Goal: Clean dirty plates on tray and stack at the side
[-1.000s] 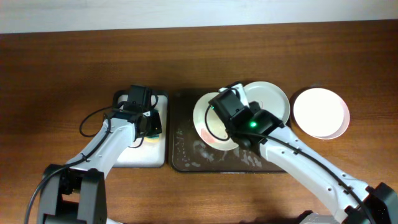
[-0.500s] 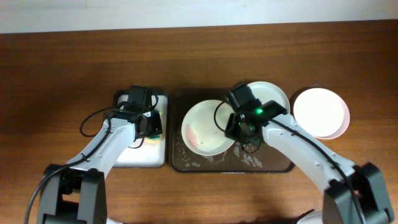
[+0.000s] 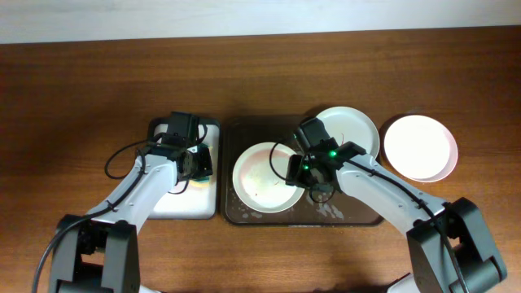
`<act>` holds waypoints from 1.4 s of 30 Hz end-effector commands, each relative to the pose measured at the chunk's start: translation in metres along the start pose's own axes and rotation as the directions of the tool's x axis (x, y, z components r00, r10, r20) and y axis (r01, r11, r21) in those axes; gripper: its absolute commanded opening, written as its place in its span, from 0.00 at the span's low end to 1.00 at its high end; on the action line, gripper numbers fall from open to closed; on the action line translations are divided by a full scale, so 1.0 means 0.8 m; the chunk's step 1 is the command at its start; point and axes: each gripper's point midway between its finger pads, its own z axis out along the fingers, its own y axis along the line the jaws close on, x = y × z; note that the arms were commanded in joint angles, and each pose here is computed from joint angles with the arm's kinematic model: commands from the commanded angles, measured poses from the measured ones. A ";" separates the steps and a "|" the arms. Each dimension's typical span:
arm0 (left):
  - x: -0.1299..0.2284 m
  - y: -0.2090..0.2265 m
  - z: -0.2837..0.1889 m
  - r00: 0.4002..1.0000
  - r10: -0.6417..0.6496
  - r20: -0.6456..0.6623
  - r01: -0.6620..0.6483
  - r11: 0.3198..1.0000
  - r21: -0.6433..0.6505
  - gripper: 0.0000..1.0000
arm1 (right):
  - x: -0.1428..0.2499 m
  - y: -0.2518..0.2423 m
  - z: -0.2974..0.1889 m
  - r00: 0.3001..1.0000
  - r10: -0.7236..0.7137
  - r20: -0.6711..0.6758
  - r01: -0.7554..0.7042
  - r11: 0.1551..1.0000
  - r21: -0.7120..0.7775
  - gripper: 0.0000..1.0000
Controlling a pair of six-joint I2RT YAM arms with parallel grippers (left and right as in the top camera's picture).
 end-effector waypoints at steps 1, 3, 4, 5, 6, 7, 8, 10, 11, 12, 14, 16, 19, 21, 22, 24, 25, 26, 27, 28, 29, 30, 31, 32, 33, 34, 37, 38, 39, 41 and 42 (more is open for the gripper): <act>0.005 0.001 0.004 1.000 0.008 -0.014 -0.008 1.000 0.006 0.00 | -0.017 -0.019 0.000 0.928 -0.369 0.039 0.363 0.925 0.116 0.47; 0.005 -0.003 0.004 1.000 0.008 -0.017 -0.007 1.000 0.022 0.00 | -0.027 -0.033 -0.002 0.918 -0.393 0.053 0.377 0.906 0.193 0.47; 0.005 -0.003 0.004 1.000 0.008 -0.016 -0.007 1.000 0.025 0.00 | -0.029 -0.036 -0.002 0.918 -0.393 0.057 0.374 0.903 0.210 0.47; 0.004 -0.004 0.004 1.000 0.008 -0.013 -0.007 1.000 0.027 0.00 | -0.031 -0.037 -0.001 0.917 -0.394 0.060 0.373 0.902 0.216 0.46; 0.004 -0.005 0.004 1.000 0.008 -0.014 -0.007 0.999 0.031 0.00 | -0.032 -0.036 0.002 0.917 -0.394 0.064 0.373 0.903 0.214 0.46; 0.005 -0.007 0.004 1.000 0.008 -0.018 -0.007 0.999 0.041 0.00 | -0.032 -0.035 0.008 0.917 -0.394 0.061 0.374 0.903 0.210 0.41; 0.005 -0.008 0.004 1.000 0.008 -0.020 -0.007 0.999 0.048 0.00 | -0.031 -0.033 0.012 0.918 -0.393 0.056 0.376 0.906 0.195 0.39; 0.006 -0.010 0.004 1.000 0.008 -0.022 -0.007 0.998 0.056 0.00 | -0.024 -0.028 0.025 0.920 -0.390 0.030 0.381 0.911 0.158 0.38; 0.006 -0.012 0.003 1.000 0.009 -0.025 -0.007 0.998 0.063 0.00 | -0.021 -0.028 0.031 0.922 -0.388 0.018 0.381 0.913 0.148 0.37; 0.007 -0.014 0.003 1.000 0.010 -0.028 -0.007 0.997 0.074 0.00 | -0.019 -0.029 0.035 0.922 -0.386 0.009 0.381 0.913 0.146 0.36; 0.009 -0.021 0.002 0.999 0.013 -0.036 -0.009 0.995 0.104 0.00 | -0.015 -0.033 0.043 0.924 -0.382 -0.008 0.379 0.913 0.150 0.34; 0.010 -0.033 -0.001 0.999 0.030 -0.036 -0.025 0.991 0.132 0.00 | -0.015 -0.033 0.044 0.924 -0.382 -0.010 0.379 0.913 0.151 0.20; 0.008 -0.061 -0.012 0.997 0.072 -0.012 -0.069 0.981 0.183 0.00 | -0.015 -0.033 0.044 0.924 -0.382 -0.011 0.379 0.913 0.150 0.08; 0.008 -0.096 -0.025 0.992 0.121 0.024 -0.123 0.960 0.252 0.00 | -0.013 -0.032 0.044 0.929 -0.369 -0.013 0.367 0.920 0.140 0.04; 0.012 -0.107 -0.027 0.992 0.123 0.021 -0.124 0.954 0.272 0.00 | -0.013 -0.032 0.044 0.935 -0.354 -0.012 0.352 0.925 0.141 0.04; 0.022 -0.124 -0.029 0.997 0.077 -0.005 -0.073 0.955 0.287 0.00 | -0.012 -0.033 0.044 0.945 -0.327 -0.011 0.325 0.935 0.142 0.04; 0.029 -0.134 -0.030 0.998 0.064 -0.019 -0.055 0.954 0.295 0.00 | -0.012 -0.033 0.044 0.949 -0.316 -0.010 0.315 0.939 0.142 0.04; 0.035 -0.144 -0.032 0.997 0.068 -0.023 -0.058 0.951 0.303 0.00 | -0.011 -0.033 0.044 0.950 -0.313 -0.010 0.312 0.940 0.142 0.04; 0.039 -0.152 -0.033 0.997 0.079 -0.022 -0.068 0.948 0.310 0.00 | -0.011 -0.033 0.044 0.950 -0.313 -0.010 0.312 0.940 0.142 0.04; 0.043 -0.158 -0.034 0.995 0.094 -0.015 -0.085 0.948 0.307 0.00 | -0.011 -0.032 0.044 0.950 -0.313 -0.010 0.312 0.940 0.140 0.04; 0.045 -0.161 -0.034 0.994 0.107 -0.006 -0.100 0.950 0.296 0.00 | -0.010 -0.031 0.044 0.950 -0.313 -0.013 0.312 0.941 0.134 0.04; 0.046 -0.162 -0.034 0.994 0.112 -0.002 -0.107 0.951 0.290 0.00 | -0.009 -0.030 0.045 0.950 -0.313 -0.016 0.312 0.941 0.128 0.04; 0.046 -0.162 -0.034 0.993 0.115 0.001 -0.110 0.952 0.285 0.00 | -0.008 -0.030 0.045 0.950 -0.313 -0.018 0.312 0.942 0.125 0.04; 0.046 -0.162 -0.033 0.993 0.115 0.001 -0.110 0.953 0.282 0.00 | -0.008 -0.030 0.045 0.950 -0.312 -0.020 0.312 0.942 0.125 0.04; 0.045 -0.161 -0.033 0.994 0.113 0.003 -0.110 0.954 0.279 0.00 | -0.007 -0.031 0.045 0.950 -0.312 -0.023 0.312 0.941 0.126 0.04; 0.042 -0.158 -0.034 0.994 0.108 0.012 -0.107 0.957 0.269 0.00 | -0.006 -0.032 0.045 0.950 -0.312 -0.027 0.312 0.941 0.128 0.04; 0.028 -0.151 -0.049 0.992 0.105 0.065 -0.118 0.963 0.242 0.00 | -0.004 -0.034 0.044 0.950 -0.310 -0.037 0.312 0.941 0.131 0.04; 0.023 -0.153 -0.057 0.990 0.115 0.086 -0.133 0.959 0.250 0.00 | -0.003 -0.034 0.044 0.950 -0.309 -0.040 0.311 0.941 0.133 0.04; 0.018 -0.156 -0.068 0.987 0.114 0.109 -0.139 0.955 0.261 0.00 | -0.003 -0.035 0.044 0.953 -0.300 -0.041 0.303 0.943 0.134 0.04; 0.012 -0.161 -0.084 0.985 0.107 0.136 -0.143 0.947 0.287 0.00 | -0.004 -0.041 0.043 0.962 -0.270 -0.042 0.273 0.951 0.143 0.04; 0.015 -0.165 -0.087 0.987 0.101 0.127 -0.136 0.941 0.311 0.00 | -0.005 -0.045 0.042 0.972 -0.231 -0.041 0.235 0.961 0.148 0.04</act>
